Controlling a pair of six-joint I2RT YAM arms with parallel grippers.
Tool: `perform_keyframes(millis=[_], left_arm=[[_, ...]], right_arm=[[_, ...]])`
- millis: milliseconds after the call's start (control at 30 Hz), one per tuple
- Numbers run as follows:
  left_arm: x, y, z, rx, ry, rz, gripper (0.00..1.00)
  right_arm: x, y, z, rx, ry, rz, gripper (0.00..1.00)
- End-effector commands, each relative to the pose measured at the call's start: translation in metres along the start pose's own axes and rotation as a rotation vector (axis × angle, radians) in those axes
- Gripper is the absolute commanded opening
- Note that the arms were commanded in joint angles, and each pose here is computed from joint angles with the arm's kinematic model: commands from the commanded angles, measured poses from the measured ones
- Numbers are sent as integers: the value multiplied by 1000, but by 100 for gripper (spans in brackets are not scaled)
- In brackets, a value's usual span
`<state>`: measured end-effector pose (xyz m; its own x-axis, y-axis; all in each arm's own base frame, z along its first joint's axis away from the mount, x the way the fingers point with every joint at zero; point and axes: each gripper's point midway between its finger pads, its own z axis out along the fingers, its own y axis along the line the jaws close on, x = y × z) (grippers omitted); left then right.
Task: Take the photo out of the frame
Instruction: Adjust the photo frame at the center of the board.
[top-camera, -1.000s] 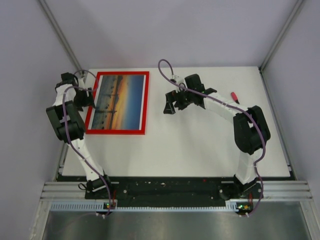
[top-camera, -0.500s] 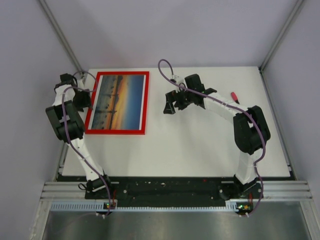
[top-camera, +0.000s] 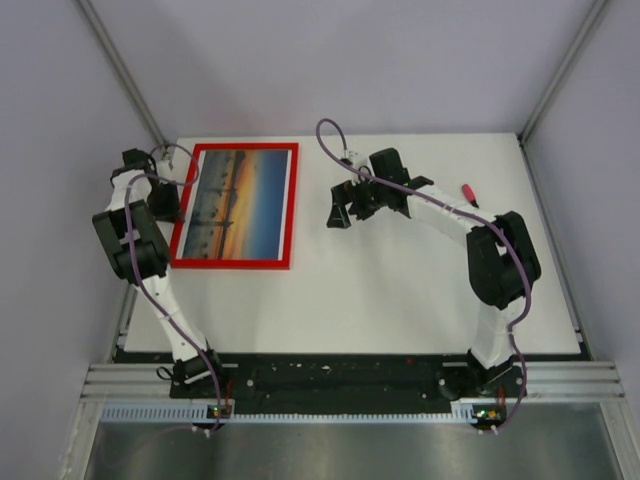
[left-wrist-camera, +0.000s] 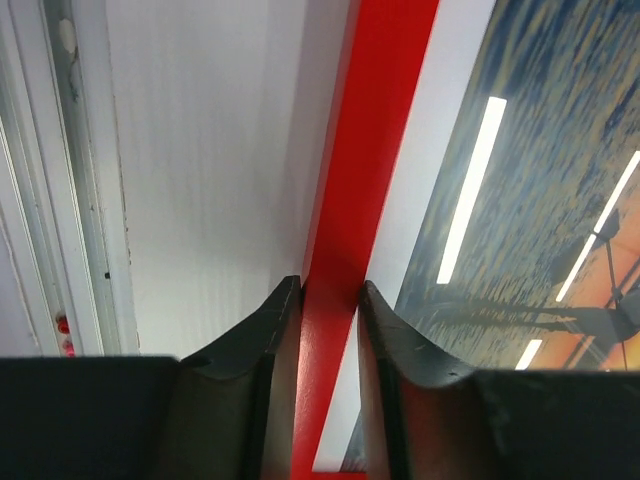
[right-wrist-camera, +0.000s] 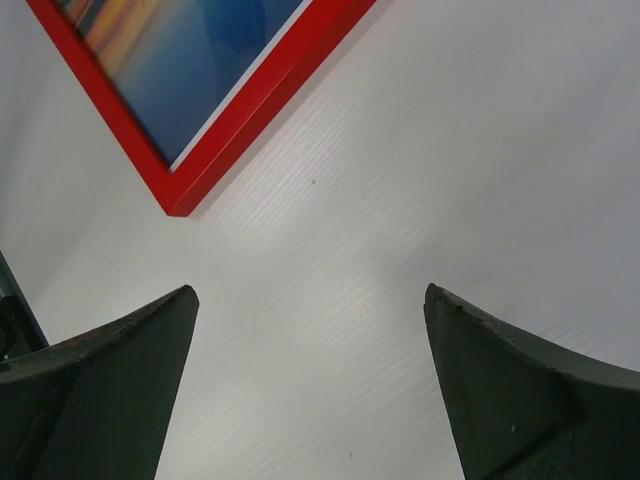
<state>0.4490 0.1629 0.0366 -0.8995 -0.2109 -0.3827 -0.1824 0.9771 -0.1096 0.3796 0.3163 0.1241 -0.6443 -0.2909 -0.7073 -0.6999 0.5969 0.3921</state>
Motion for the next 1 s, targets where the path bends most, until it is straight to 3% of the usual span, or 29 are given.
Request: perform_keyframes(millis=[0,67,133,367,500,967], left_arm=[[6,-5,-4,43,5,17,21],[10,-14,-9,80,11,19,20],[14,-22,-13,113,11,26,11],[42,-58,-18,160,52,120,7],[66,-84,-14,167,95,193,0],[109,-184,-21,280,167,342,0]], right_arm=[[-21,18,-12,-31,-59,-63,96],[-20,17,-11,-31,-57,-60,96],[-19,18,-11,-32,-55,-59,96],[-15,16,-7,-34,-40,-30,96],[-6,12,-1,-25,-15,9,96],[34,-63,-29,124,11,261,93]])
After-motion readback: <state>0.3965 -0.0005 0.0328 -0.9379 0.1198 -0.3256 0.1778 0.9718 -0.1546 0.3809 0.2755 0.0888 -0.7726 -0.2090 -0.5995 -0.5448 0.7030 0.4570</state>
